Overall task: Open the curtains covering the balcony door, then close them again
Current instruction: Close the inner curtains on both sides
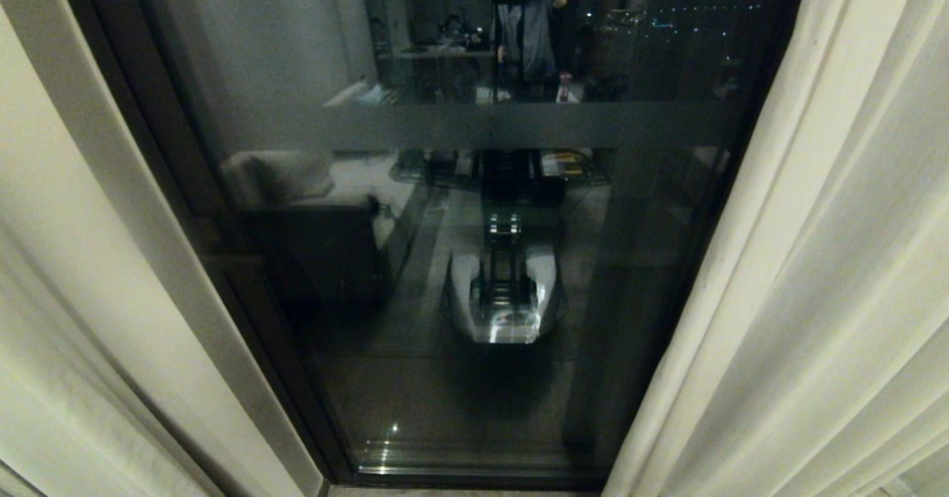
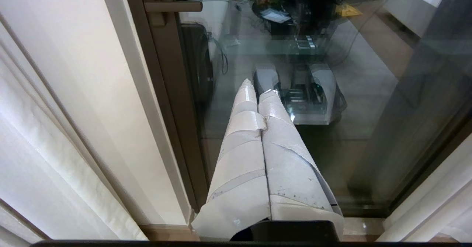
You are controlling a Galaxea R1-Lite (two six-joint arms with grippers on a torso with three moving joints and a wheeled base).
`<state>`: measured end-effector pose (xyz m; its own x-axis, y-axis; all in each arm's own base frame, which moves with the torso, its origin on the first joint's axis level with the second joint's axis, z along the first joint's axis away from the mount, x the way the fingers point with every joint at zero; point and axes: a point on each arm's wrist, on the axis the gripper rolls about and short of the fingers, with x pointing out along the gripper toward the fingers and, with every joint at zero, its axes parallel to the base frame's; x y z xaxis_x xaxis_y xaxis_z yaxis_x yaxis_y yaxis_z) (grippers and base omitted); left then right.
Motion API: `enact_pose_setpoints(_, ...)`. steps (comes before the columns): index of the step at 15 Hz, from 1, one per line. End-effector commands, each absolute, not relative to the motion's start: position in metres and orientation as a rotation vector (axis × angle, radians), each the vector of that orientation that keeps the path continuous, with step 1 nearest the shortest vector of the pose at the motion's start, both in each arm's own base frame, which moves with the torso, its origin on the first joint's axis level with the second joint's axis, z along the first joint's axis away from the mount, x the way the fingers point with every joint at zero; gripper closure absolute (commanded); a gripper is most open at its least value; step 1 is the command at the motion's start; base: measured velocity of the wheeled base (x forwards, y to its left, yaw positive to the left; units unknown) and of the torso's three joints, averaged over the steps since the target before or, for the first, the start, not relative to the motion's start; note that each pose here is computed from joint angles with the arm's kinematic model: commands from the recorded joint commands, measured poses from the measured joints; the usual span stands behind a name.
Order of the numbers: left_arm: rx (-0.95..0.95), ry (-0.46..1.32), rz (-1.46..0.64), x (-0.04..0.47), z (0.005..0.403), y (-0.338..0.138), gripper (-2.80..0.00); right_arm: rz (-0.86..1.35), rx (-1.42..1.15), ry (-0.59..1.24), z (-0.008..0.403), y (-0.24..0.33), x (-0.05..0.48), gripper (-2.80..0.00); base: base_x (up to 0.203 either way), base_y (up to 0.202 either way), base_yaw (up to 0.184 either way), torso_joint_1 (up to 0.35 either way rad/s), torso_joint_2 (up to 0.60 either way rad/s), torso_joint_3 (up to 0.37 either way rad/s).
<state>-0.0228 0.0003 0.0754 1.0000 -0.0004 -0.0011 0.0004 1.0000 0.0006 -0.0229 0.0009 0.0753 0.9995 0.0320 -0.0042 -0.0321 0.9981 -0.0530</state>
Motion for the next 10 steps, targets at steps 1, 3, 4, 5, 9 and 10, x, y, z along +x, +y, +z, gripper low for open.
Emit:
enact_pose_setpoints(1, 0.002, 0.002, 0.0, -0.0228, 0.0753, 0.0003, 0.0, 0.032, -0.054, 0.005, 0.0753, 0.0009, -0.0228, 0.0, 0.0, 0.0, 0.0, 0.0, 0.0, 0.0)
enact_pose_setpoints(3, 0.003, 0.002, 0.0, -0.0228, 0.0753, 0.0003, 0.0, 0.032, -0.054, 0.004, 0.0753, 0.0009, -0.0229, 0.0, 0.0, 0.0, 0.0, 0.0, 0.0, 0.0)
enact_pose_setpoints(4, 0.008, 0.002, -0.001, -0.0228, 0.0753, 0.0003, 0.0, 0.032, -0.054, 0.004, 0.0753, 0.0009, -0.0229, 0.0, 0.0, 0.0, 0.0, 0.0, 0.0, 0.0)
enact_pose_setpoints(5, 0.008, 0.002, 0.0, -0.0228, 0.0753, 0.0003, 0.0, 0.032, -0.054, 0.004, 0.0753, 0.0009, -0.0229, 0.0, 0.0, 0.0, 0.0, 0.0, 0.0, 0.0)
enact_pose_setpoints(9, 0.0, 0.0, 0.0, -0.0228, 0.0755, 0.0003, 0.0, 0.032, -0.054, 0.004, 0.0753, 0.0009, -0.0229, 0.0, 0.0, 0.0, 0.0, 0.0, 0.0, 0.0)
enact_pose_setpoints(10, 0.0, 0.0, 0.0, -0.0228, 0.0755, 0.0003, 0.0, 0.032, -0.054, 0.004, 0.0753, 0.0009, -0.0229, 0.0, 0.0, 0.0, 0.0, 0.0, 0.0, 0.0)
